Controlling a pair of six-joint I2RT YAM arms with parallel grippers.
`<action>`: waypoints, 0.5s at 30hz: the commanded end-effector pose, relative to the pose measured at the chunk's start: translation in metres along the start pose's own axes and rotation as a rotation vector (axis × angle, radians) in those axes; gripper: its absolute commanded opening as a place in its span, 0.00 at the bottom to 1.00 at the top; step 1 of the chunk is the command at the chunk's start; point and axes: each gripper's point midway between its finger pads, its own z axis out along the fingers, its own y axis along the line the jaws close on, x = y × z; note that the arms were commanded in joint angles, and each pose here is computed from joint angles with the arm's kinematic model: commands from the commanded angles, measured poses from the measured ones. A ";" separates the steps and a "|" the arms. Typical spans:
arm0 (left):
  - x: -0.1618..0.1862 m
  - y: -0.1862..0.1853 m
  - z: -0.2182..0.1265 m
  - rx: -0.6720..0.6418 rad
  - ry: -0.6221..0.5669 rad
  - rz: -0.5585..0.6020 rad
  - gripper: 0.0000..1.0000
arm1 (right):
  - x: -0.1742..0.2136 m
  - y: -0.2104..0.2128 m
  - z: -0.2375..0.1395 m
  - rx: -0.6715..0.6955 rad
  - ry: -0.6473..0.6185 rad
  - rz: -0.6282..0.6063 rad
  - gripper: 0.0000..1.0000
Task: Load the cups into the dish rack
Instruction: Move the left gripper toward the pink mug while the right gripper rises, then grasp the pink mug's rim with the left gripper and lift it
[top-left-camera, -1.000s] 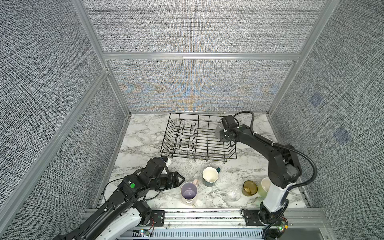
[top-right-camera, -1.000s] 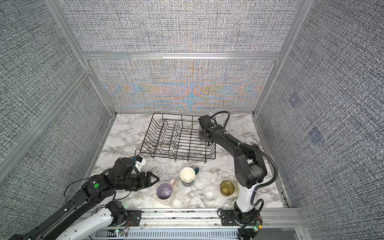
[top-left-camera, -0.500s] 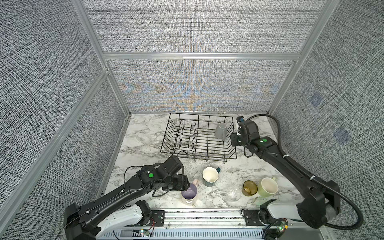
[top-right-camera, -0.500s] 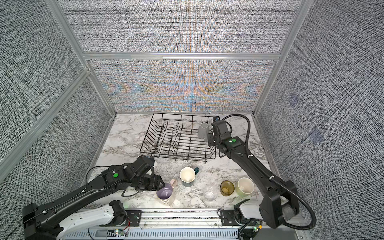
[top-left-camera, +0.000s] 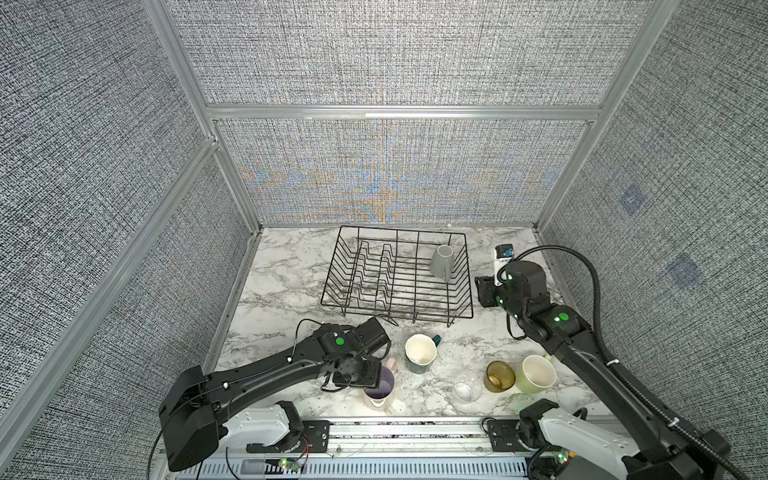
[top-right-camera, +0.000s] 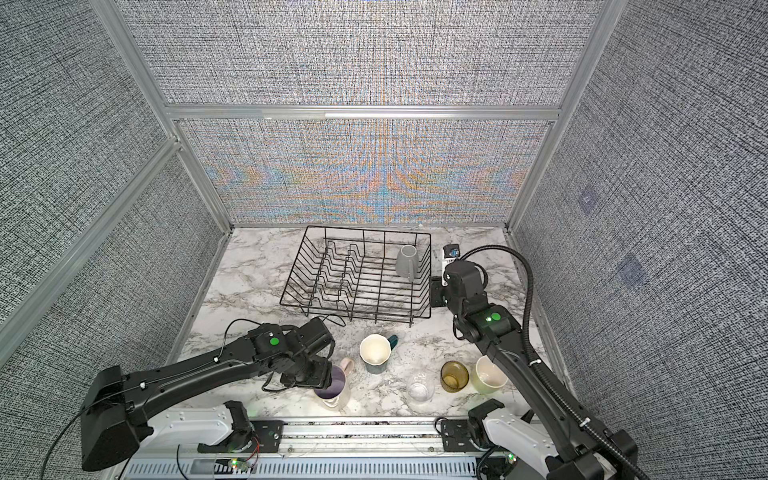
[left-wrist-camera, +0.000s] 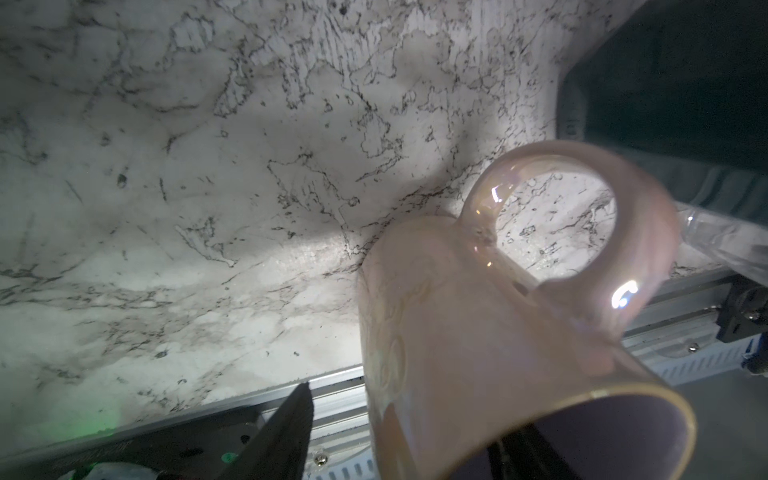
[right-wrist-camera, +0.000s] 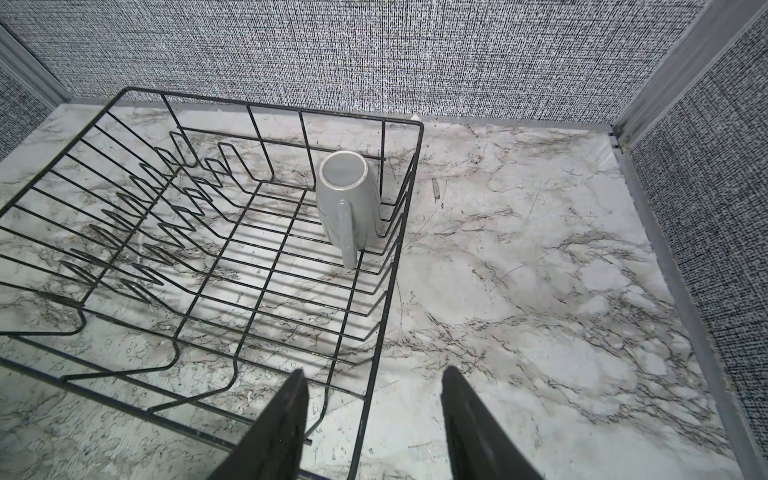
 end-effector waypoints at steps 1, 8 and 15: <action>-0.005 0.000 0.004 -0.012 -0.015 0.002 0.61 | -0.009 -0.003 -0.008 0.009 -0.042 -0.007 0.53; -0.004 0.007 0.018 -0.072 0.013 -0.004 0.53 | -0.007 -0.007 -0.019 0.007 -0.067 -0.004 0.53; -0.005 0.014 0.021 -0.115 0.015 -0.007 0.34 | -0.009 -0.005 -0.025 -0.010 -0.083 0.026 0.53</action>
